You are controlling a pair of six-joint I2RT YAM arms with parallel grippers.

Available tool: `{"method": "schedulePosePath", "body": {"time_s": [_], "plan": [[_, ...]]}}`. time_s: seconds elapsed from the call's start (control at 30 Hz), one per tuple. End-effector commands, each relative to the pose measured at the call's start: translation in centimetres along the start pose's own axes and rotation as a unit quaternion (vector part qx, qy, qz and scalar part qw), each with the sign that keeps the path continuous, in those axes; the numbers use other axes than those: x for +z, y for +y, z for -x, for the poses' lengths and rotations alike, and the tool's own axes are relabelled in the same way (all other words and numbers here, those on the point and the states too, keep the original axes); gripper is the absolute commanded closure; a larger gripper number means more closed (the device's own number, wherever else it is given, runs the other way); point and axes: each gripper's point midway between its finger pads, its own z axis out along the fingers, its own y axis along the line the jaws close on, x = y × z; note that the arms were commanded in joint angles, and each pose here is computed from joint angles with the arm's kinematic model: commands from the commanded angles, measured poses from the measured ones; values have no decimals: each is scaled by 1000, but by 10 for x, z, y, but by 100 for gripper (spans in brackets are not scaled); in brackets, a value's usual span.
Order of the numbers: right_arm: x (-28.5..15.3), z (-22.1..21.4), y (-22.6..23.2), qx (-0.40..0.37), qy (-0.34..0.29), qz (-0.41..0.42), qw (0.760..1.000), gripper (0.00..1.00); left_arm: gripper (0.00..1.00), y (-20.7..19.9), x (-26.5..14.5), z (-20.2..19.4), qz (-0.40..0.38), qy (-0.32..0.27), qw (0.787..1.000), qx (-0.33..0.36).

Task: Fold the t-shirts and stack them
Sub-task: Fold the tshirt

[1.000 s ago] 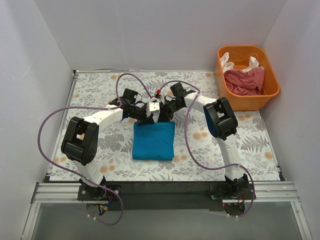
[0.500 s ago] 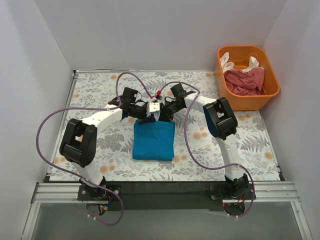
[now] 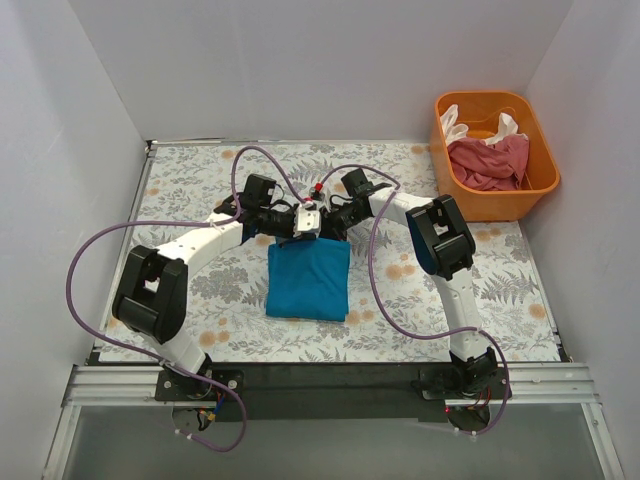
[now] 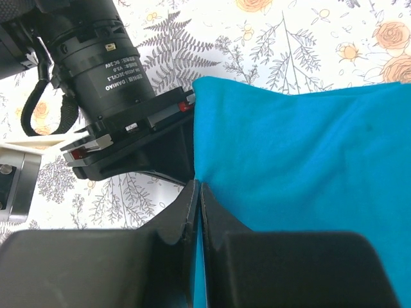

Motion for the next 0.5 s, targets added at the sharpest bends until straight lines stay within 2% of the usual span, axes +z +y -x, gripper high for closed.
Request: {"method": "schedulePosePath", "body": {"time_s": [0.0, 0.33, 0.47], "plan": [[4, -15, 2, 12, 14, 6, 1000, 81, 100, 12, -3, 11, 20, -9, 999, 38], [-7, 4, -4, -21, 15, -34, 999, 79, 100, 8, 2, -31, 32, 50, 998, 16], [-15, 16, -5, -39, 16, -60, 997, 67, 100, 13, 1, -41, 46, 71, 996, 10]]}}
